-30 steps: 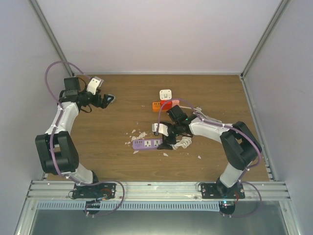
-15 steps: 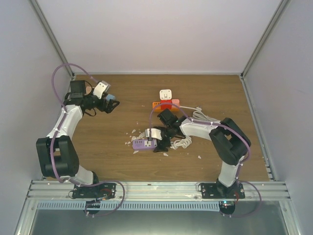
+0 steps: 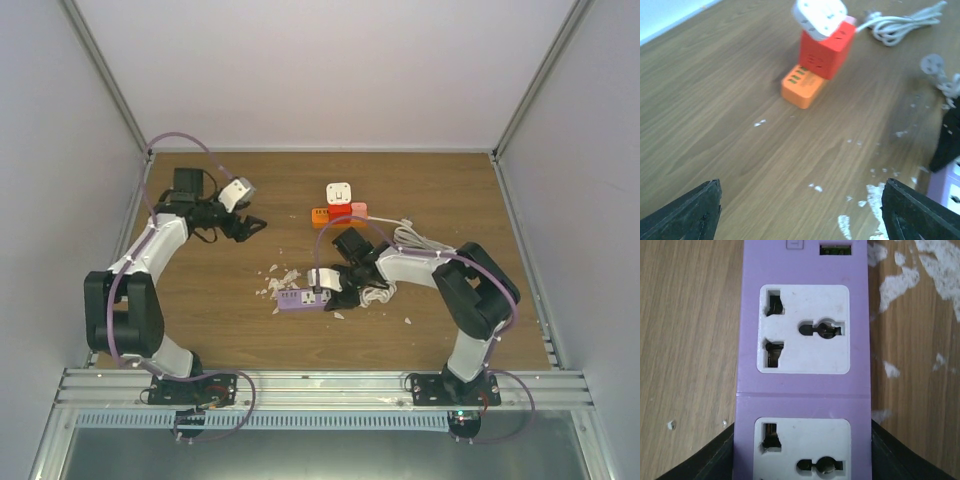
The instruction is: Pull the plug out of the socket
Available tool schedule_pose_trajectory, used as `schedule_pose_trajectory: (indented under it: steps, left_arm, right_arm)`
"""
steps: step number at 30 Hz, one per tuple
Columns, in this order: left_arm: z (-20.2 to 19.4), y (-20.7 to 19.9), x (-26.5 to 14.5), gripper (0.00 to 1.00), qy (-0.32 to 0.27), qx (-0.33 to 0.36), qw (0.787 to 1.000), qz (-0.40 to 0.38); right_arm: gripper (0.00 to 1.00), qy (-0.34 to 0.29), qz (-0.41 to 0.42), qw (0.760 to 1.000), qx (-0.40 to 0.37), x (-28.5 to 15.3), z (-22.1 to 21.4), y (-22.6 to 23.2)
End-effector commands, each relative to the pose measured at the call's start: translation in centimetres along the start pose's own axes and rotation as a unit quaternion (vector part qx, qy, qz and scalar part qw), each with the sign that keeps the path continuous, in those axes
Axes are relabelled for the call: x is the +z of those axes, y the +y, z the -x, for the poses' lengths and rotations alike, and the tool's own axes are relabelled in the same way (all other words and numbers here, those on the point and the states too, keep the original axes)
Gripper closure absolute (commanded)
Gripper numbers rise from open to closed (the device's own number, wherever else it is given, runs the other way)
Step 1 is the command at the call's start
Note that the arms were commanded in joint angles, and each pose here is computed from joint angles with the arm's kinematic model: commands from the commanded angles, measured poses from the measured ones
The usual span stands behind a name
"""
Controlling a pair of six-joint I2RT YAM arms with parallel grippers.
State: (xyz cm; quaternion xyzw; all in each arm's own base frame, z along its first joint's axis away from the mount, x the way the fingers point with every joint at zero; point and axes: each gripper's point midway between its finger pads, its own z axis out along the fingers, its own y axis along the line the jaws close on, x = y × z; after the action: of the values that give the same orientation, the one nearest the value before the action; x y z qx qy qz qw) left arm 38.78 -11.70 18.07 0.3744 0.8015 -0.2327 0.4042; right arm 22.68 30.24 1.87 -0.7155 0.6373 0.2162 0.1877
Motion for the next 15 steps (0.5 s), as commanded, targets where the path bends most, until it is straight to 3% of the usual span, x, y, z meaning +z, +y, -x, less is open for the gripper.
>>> schedule_pose_trajectory:
  steps: [1, 10, 15]
  left_arm:
    - [-0.3, -3.5, 2.5, 0.13, -0.010, 0.044, 0.996, -0.073]
    - [-0.6, -5.4, 7.4, 0.12, -0.007, 0.068, 0.988, -0.137]
    - [-1.6, -5.3, 11.1, 0.06, 0.031, 0.096, 0.985, -0.142]
  right_arm:
    - [0.50, 0.006, -0.006, 1.000, 0.014, -1.5, -1.9, 0.2]
    - [0.54, 0.023, -0.021, 0.998, 0.052, -4.0, -7.0, -0.1]
    - [0.54, 0.028, -0.038, 0.996, 0.073, -5.6, -9.3, -1.0]
